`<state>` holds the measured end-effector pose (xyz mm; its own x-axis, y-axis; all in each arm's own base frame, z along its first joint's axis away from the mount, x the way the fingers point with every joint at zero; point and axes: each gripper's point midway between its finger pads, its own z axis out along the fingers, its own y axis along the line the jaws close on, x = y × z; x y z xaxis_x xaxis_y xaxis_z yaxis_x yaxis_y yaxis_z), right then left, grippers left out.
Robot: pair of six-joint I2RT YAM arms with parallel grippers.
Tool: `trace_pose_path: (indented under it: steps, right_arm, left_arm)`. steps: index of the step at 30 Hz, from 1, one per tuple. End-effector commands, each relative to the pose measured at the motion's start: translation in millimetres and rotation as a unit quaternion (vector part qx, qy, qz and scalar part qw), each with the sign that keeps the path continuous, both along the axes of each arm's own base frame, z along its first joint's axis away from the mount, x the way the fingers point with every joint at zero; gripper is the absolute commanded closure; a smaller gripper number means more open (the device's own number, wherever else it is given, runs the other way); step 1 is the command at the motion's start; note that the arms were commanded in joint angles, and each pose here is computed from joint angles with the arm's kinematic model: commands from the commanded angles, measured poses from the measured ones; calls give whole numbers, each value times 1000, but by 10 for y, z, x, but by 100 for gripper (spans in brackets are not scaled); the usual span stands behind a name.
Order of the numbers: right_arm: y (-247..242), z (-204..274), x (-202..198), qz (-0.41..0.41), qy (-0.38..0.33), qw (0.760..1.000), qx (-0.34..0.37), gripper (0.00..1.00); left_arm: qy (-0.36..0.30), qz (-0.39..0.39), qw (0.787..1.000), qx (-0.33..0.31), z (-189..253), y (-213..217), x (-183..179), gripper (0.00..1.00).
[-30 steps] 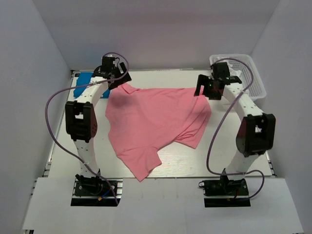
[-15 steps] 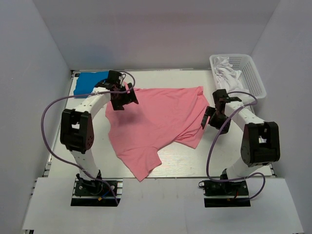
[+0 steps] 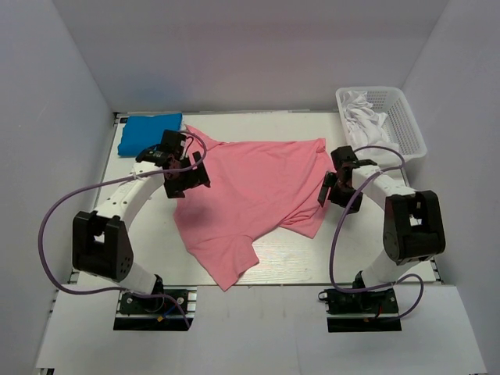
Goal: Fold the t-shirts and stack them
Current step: Flatten out the tshirt
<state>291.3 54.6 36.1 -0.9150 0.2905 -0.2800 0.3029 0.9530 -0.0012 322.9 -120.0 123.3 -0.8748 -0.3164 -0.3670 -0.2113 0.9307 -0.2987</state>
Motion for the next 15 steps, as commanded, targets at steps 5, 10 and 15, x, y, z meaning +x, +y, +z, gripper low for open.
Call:
trace_pose_path:
  steps: [5, 10, 15]
  right_arm:
    - [79, -180, 13, -3, 6, 1000, -21, 26]
    - [180, -260, -48, -5, 18, 1000, -20, 37]
    - [262, -327, -25, -2, 10, 1000, -10, 52]
  left_arm:
    - [2, 24, 999, 30, 137, 161, -200, 0]
    - [9, 24, 999, 45, 300, 233, -295, 0]
    - [8, 13, 999, 50, 398, 268, -402, 0]
